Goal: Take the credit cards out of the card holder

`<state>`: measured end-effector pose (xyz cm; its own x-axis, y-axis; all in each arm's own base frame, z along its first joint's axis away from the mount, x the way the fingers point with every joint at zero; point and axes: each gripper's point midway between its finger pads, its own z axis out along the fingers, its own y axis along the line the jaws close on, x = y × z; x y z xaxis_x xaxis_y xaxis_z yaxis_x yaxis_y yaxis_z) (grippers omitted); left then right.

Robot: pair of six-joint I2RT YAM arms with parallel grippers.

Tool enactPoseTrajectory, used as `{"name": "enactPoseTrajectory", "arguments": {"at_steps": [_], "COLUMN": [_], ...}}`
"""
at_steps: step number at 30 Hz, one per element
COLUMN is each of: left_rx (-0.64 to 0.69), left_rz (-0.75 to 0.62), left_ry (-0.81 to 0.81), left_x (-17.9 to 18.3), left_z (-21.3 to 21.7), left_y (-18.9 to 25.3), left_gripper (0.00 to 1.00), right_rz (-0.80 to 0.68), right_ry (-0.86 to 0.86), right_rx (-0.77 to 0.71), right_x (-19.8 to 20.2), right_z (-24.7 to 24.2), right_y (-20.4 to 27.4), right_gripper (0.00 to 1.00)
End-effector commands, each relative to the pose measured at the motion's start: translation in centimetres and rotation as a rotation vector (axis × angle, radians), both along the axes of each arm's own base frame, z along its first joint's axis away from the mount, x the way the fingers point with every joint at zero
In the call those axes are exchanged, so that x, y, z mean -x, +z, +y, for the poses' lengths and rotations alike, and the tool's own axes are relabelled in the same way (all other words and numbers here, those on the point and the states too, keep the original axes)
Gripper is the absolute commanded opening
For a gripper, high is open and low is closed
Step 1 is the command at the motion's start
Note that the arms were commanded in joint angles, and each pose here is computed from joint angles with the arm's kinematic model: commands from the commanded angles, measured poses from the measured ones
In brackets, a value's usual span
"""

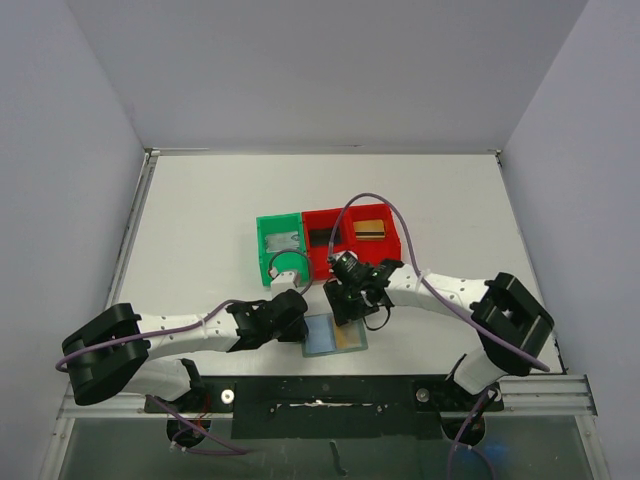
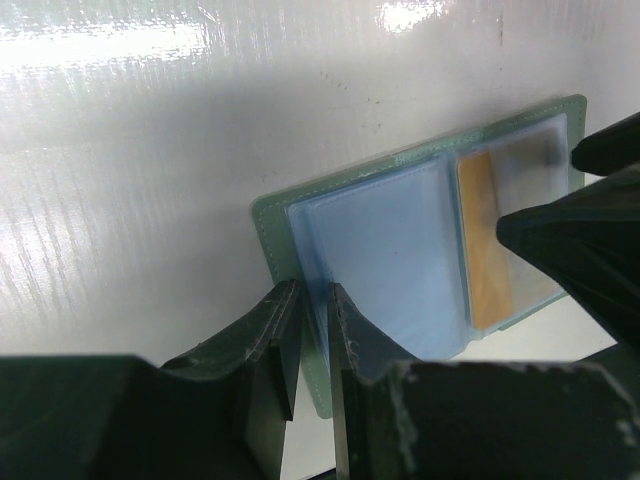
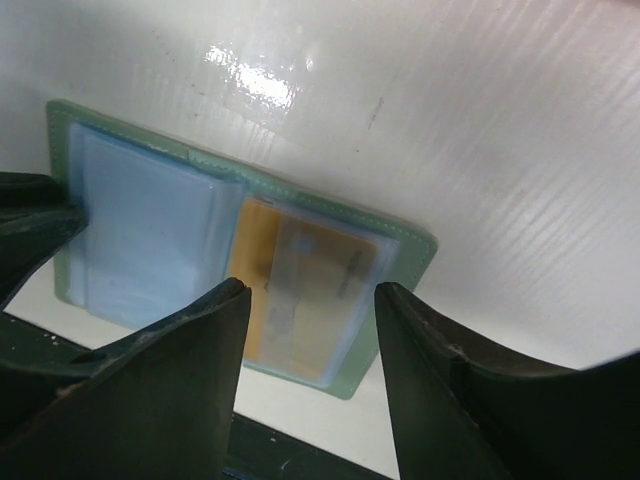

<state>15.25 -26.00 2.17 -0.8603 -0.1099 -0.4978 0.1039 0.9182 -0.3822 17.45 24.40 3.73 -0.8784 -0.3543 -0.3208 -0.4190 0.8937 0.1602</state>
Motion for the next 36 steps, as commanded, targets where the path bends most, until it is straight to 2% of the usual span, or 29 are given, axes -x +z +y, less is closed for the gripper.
{"name": "enactPoseTrajectory", "arguments": {"at_steps": [1, 4, 10, 15, 19, 23, 29, 34, 36], "left_rx": [0.054, 0.053, 0.054, 0.057, 0.058, 0.058, 0.058, 0.058, 0.058], "left_rz": [-0.033, -0.033, -0.036, -0.034, -0.032, -0.032, -0.031, -0.032, -0.032], "left_ry": [-0.014, -0.012, -0.010, -0.008, -0.010, -0.010, -0.011, -0.010, -0.010], "left_x": [-0.5, -0.5, -0.4, -0.5, -0.5, -0.5, -0.6, -0.6, -0.6], "left_z": [-1.4, -1.2, -1.1, -1.2, -1.3, -1.4, -1.6, -1.6, -1.6], "left_y": [1.8, 1.8, 1.8, 1.8, 1.6, 1.6, 1.6, 1.7, 1.7], "left_gripper": [0.16, 0.16, 0.16, 0.16, 0.16, 0.16, 0.16, 0.16, 0.16], "right_rz": [0.009, 0.030, 0.008, -0.023, -0.058, -0.066, -0.051, -0.084, -0.076], "right_ry": [0.014, 0.018, 0.012, 0.020, 0.028, 0.065, 0.099, 0.034, 0.015], "right_rx": [-0.023, 0.011, 0.016, -0.021, -0.074, -0.149, -0.178, -0.121, -0.085], "right_x": [-0.8, -0.8, -1.3, -1.3, -1.4, -1.0, -0.5, -1.2, -1.1], "right_z": [1.4, 1.4, 1.5, 2.0, 2.7, 3.7, 4.3, 2.9, 2.0], "right_y": [-0.7, -1.6, -0.9, 0.6, 2.3, 3.2, 3.1, 3.3, 2.8], "right_gripper": [0.51, 0.43, 0.17, 0.14, 0.16, 0.25, 0.25, 0.38, 0.41]}}
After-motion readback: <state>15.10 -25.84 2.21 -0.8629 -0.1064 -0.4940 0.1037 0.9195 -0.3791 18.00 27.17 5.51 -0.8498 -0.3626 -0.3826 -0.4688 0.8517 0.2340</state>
